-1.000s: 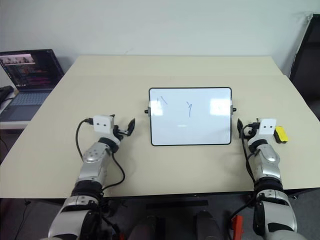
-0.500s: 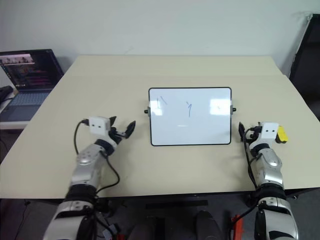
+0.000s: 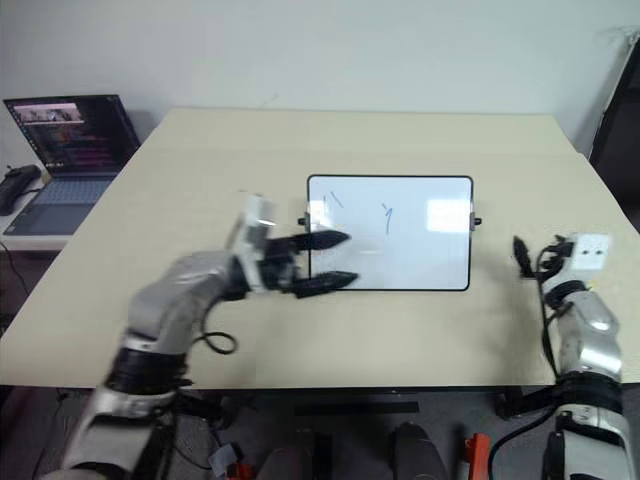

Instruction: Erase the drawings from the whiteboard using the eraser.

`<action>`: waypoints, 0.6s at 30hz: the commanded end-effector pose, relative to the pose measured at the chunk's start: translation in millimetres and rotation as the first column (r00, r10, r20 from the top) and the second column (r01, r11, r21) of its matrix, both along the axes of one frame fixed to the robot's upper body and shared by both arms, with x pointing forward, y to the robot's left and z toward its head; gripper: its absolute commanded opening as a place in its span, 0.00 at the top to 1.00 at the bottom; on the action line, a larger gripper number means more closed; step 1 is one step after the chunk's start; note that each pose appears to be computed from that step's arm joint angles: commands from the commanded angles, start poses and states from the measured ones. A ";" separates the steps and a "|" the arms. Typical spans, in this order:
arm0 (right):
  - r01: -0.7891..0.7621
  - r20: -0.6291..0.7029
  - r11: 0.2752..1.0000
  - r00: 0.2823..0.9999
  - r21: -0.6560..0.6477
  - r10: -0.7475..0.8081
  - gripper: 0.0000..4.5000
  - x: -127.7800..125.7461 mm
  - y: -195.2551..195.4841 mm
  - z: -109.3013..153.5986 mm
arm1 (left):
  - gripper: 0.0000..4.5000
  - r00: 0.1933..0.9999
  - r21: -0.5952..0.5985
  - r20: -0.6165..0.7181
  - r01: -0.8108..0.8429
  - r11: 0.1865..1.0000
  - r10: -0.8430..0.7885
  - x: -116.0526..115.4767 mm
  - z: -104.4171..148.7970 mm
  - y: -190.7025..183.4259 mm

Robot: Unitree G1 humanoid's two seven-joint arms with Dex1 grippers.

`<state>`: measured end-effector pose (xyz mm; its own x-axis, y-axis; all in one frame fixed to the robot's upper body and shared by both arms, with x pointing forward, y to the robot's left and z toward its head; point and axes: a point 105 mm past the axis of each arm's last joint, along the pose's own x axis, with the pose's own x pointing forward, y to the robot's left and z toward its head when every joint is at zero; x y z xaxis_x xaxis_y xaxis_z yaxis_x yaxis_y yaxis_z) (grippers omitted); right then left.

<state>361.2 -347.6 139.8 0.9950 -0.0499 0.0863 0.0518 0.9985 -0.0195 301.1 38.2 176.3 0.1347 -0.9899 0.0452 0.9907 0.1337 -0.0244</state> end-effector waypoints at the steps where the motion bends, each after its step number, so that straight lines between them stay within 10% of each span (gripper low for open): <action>1: 0.035 0.010 0.999 0.999 0.012 -0.036 0.00 -4.9 -23.8 11.9 | 0.00 0.999 -0.022 0.047 0.011 1.000 -0.010 2.0 6.0 -15.7; 18: -0.006 -0.199 1.000 0.980 0.005 0.007 0.00 -3.1 -47.9 -7.7 | 0.00 0.999 0.008 0.032 0.037 0.999 -0.037 -9.8 -10.8 -24.4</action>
<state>357.5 -388.2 115.9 0.9900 -0.0302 -0.1377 0.0310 0.9995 0.0038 296.8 17.3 155.3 0.1126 -0.9935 0.0155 0.9930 0.1120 -0.0365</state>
